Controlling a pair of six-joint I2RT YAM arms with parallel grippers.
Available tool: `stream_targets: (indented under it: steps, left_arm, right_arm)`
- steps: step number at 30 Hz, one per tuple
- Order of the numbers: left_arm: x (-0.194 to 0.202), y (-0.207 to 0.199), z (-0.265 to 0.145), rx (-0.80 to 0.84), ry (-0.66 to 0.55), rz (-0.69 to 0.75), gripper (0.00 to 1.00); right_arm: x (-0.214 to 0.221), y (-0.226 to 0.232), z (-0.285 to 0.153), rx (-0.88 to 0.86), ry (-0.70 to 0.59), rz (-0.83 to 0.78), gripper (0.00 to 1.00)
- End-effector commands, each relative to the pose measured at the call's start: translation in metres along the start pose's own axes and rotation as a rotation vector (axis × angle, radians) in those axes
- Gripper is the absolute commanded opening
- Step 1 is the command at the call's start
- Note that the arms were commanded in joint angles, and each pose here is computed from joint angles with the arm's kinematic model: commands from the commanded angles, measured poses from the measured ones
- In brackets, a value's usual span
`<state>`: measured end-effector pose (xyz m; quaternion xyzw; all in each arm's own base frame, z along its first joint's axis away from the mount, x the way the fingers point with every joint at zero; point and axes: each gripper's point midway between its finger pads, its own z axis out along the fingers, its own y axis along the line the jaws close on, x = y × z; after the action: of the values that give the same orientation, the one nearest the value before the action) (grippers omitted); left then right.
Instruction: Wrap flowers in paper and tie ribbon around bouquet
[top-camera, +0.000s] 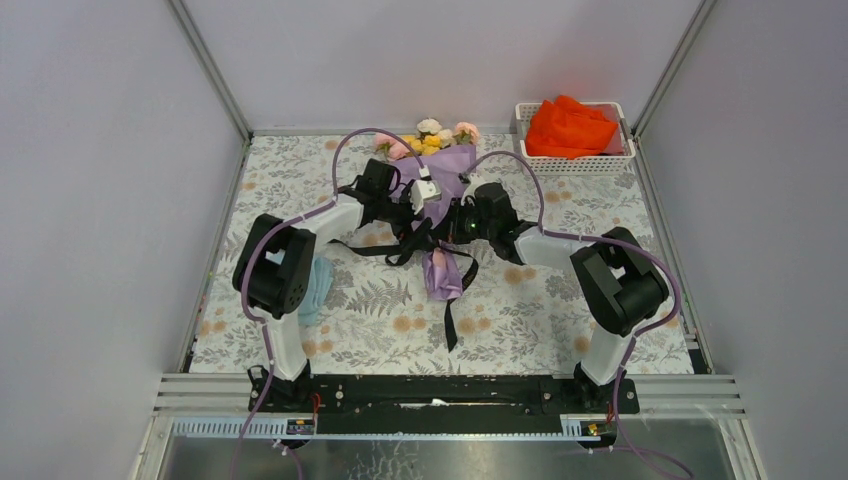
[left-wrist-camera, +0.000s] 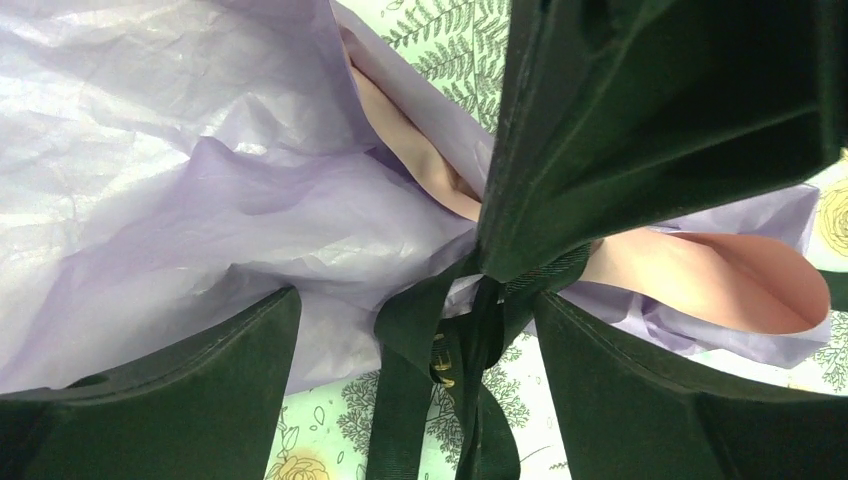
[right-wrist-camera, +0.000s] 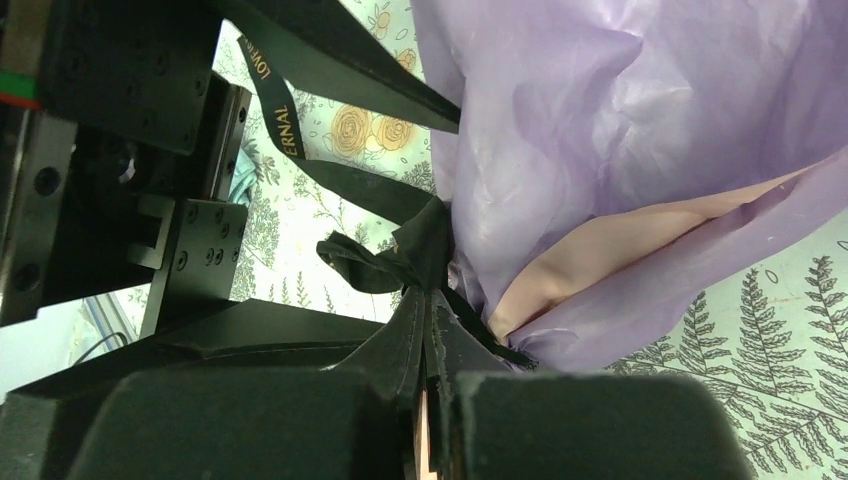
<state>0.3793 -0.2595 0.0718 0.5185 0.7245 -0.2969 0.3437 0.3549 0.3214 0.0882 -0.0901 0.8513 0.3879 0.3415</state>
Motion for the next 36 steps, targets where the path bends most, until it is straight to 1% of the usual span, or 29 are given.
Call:
stream_targets:
  steps: [1, 3, 5, 8, 12, 16, 18, 22, 26, 28, 32, 34, 36]
  left_arm:
    - [-0.013, -0.008, 0.007, 0.044, -0.062, 0.019, 0.89]
    - [-0.012, -0.009, 0.011, 0.044, -0.055, 0.013, 0.83]
    - [-0.012, -0.011, 0.013, 0.047, -0.059, -0.005, 0.79]
    - [-0.010, -0.015, 0.016, 0.064, -0.060, -0.020, 0.79]
    - [-0.006, -0.021, 0.022, 0.073, -0.051, -0.022, 0.81]
    - [-0.006, -0.022, 0.027, 0.063, -0.047, -0.034, 0.77]
    - [-0.006, -0.024, 0.028, 0.070, -0.048, -0.039, 0.70]
    - [-0.004, -0.022, 0.028, 0.053, -0.042, -0.047, 0.38]
    - [-0.006, -0.016, 0.026, 0.016, -0.038, -0.045, 0.11]
    - [-0.009, -0.009, 0.024, -0.027, -0.040, -0.041, 0.00]
    - [-0.013, 0.010, 0.020, -0.140, -0.048, -0.045, 0.00]
    - [-0.010, 0.017, 0.018, -0.185, -0.038, -0.052, 0.00]
    - [-0.012, 0.022, 0.017, -0.217, -0.053, -0.041, 0.00]
  right_arm:
    - [-0.032, 0.020, -0.009, -0.060, -0.097, -0.010, 0.00]
    - [-0.032, 0.020, -0.009, -0.061, -0.099, -0.009, 0.00]
    - [-0.033, 0.021, -0.010, -0.063, -0.102, -0.007, 0.00]
    - [-0.034, 0.020, -0.011, -0.056, -0.108, -0.003, 0.00]
    - [-0.034, 0.020, -0.010, -0.057, -0.109, 0.001, 0.00]
    - [-0.035, 0.017, -0.010, -0.050, -0.110, 0.011, 0.00]
    - [-0.035, 0.015, -0.010, -0.043, -0.112, 0.021, 0.00]
    - [-0.035, 0.009, -0.014, -0.026, -0.116, 0.027, 0.00]
    - [-0.034, 0.002, -0.019, -0.008, -0.107, 0.022, 0.00]
    - [-0.032, 0.000, -0.022, -0.002, -0.097, 0.006, 0.00]
    - [-0.025, 0.002, -0.025, -0.025, -0.047, -0.025, 0.00]
    - [-0.018, 0.007, -0.026, -0.062, 0.000, -0.044, 0.00]
    - [-0.007, 0.017, -0.027, -0.130, 0.071, -0.064, 0.00]
